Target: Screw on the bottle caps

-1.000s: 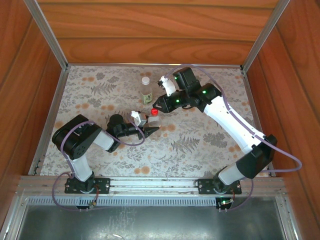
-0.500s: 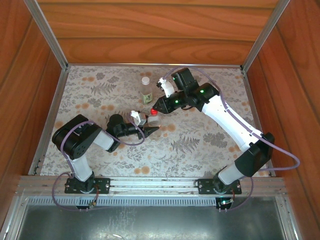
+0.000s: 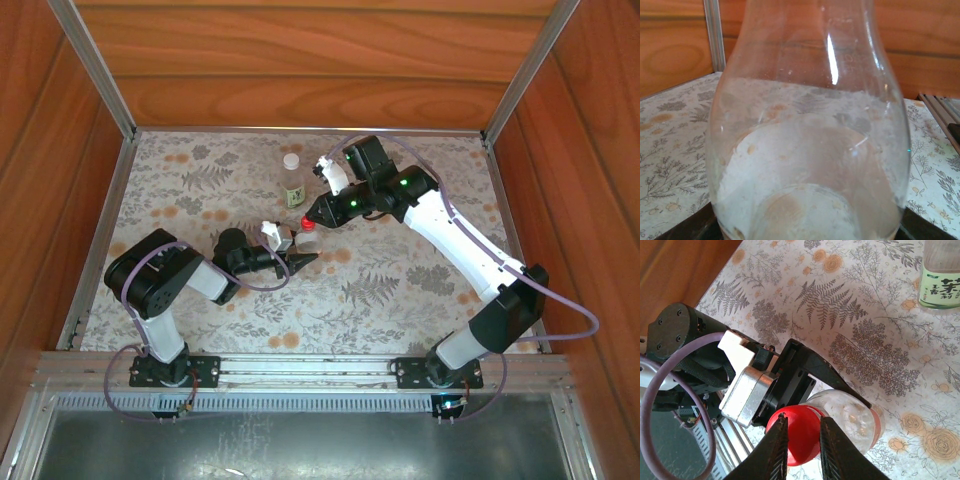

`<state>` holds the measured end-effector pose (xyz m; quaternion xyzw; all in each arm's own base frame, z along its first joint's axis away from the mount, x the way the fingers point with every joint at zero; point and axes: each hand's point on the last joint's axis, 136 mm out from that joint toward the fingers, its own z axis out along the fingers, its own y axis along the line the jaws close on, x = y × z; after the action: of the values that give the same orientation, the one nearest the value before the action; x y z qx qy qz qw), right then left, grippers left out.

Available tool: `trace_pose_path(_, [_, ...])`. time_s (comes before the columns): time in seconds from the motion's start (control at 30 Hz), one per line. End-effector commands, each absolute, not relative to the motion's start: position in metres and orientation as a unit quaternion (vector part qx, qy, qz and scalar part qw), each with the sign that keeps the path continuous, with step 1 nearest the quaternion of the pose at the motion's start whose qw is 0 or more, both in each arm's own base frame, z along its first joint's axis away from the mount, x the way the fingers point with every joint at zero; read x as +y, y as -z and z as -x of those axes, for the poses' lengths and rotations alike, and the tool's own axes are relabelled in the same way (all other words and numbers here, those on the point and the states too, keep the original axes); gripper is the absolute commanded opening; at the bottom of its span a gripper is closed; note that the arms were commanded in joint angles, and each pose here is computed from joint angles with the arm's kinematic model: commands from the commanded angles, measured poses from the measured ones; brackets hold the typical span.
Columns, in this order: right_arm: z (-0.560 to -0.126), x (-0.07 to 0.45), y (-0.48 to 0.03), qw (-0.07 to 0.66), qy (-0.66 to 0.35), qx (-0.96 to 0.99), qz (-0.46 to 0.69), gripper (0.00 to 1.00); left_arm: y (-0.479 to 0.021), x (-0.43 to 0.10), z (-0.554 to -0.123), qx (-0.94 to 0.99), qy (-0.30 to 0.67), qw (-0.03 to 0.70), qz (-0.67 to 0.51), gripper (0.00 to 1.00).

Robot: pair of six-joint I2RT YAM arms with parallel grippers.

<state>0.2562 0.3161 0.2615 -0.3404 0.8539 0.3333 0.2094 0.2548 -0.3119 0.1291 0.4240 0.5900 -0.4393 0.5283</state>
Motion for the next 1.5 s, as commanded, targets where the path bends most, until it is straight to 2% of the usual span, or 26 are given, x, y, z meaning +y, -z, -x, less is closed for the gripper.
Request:
trace_pose_path(0.0, [-0.247, 0.312, -0.250, 0.178, -0.335, 0.861, 0.338, 0.23, -0.058, -0.297, -0.243, 0.689, 0.433, 0.418, -0.403, 0.56])
trace_pose_path(0.57, [-0.238, 0.301, -0.254, 0.180, -0.332, 0.871, 0.315, 0.23, -0.058, -0.298, -0.244, 0.689, 0.434, 0.417, -0.403, 0.56])
trace_pose_path(1.47, [-0.259, 0.315, -0.263, 0.191, -0.327, 0.874, 0.305, 0.24, -0.057, -0.300, -0.239, 0.682, 0.438, 0.413, -0.416, 0.56])
